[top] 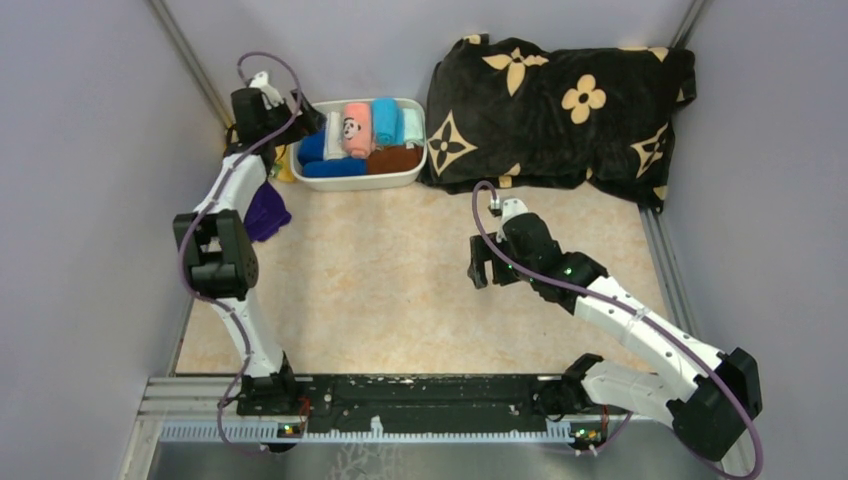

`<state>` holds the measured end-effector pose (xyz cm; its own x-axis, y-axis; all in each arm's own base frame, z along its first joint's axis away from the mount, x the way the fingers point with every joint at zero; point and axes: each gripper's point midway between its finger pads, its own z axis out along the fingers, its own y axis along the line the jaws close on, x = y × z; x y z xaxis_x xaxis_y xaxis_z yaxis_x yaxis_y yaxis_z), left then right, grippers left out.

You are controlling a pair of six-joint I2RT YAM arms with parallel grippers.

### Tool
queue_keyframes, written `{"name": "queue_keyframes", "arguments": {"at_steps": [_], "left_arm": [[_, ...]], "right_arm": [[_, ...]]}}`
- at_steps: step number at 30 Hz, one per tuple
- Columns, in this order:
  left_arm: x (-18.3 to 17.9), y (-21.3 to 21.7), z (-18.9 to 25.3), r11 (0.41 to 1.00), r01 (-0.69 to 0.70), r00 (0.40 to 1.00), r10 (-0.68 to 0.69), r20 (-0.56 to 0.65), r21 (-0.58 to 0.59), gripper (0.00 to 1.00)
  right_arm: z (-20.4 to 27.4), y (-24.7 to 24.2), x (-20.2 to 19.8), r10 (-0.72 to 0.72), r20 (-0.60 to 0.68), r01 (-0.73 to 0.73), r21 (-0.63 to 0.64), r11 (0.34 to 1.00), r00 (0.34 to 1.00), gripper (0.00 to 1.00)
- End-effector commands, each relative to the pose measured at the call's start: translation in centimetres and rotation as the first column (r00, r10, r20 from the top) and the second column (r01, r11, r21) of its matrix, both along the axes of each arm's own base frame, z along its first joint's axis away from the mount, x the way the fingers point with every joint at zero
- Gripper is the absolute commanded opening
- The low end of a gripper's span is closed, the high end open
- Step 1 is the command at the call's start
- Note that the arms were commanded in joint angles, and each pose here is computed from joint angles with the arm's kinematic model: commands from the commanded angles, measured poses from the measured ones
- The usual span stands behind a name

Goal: Roll the towels
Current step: Place the towel in the bin, then flatten out the towel at the center of the board.

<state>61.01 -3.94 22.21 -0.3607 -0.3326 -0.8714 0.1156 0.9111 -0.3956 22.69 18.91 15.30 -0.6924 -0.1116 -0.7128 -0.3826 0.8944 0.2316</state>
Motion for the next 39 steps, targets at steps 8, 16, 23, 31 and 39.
{"name": "queue_keyframes", "arguments": {"at_steps": [8, 16, 23, 31, 39], "left_arm": [[-13.0, 16.5, -8.1, 0.862, -0.483, 0.823, 0.507, -0.255, 0.155, 0.91], [-14.4, 19.4, -16.3, 0.842, -0.510, 0.726, 0.530, -0.437, 0.174, 0.81], [-18.8, 14.4, -23.6, 0.901, -0.432, 0.622, 0.337, -0.707, 0.049, 0.45], [-29.9, -0.3, -24.1, 0.921, -0.317, 0.566, -0.009, -0.825, -0.227, 0.30], [-34.4, -18.7, -19.2, 0.894, 0.017, 0.593, -0.370, -0.715, -0.448, 0.41]], "right_arm": [[2.1, -3.0, 4.0, -0.147, 0.227, 0.163, -0.053, 0.985, 0.963, 0.93], [1.5, -2.2, 4.1, -0.091, 0.218, 0.110, -0.074, 0.991, 0.972, 0.94], [1.5, -1.9, 4.3, -0.064, 0.226, 0.084, -0.080, 0.993, 0.972, 0.94], [0.8, -0.3, 4.8, -0.025, 0.221, 0.037, -0.050, 0.998, 0.975, 0.93], [-0.3, 0.7, 4.8, -0.027, 0.175, 0.029, -0.009, 1.000, 0.984, 0.92]]}}
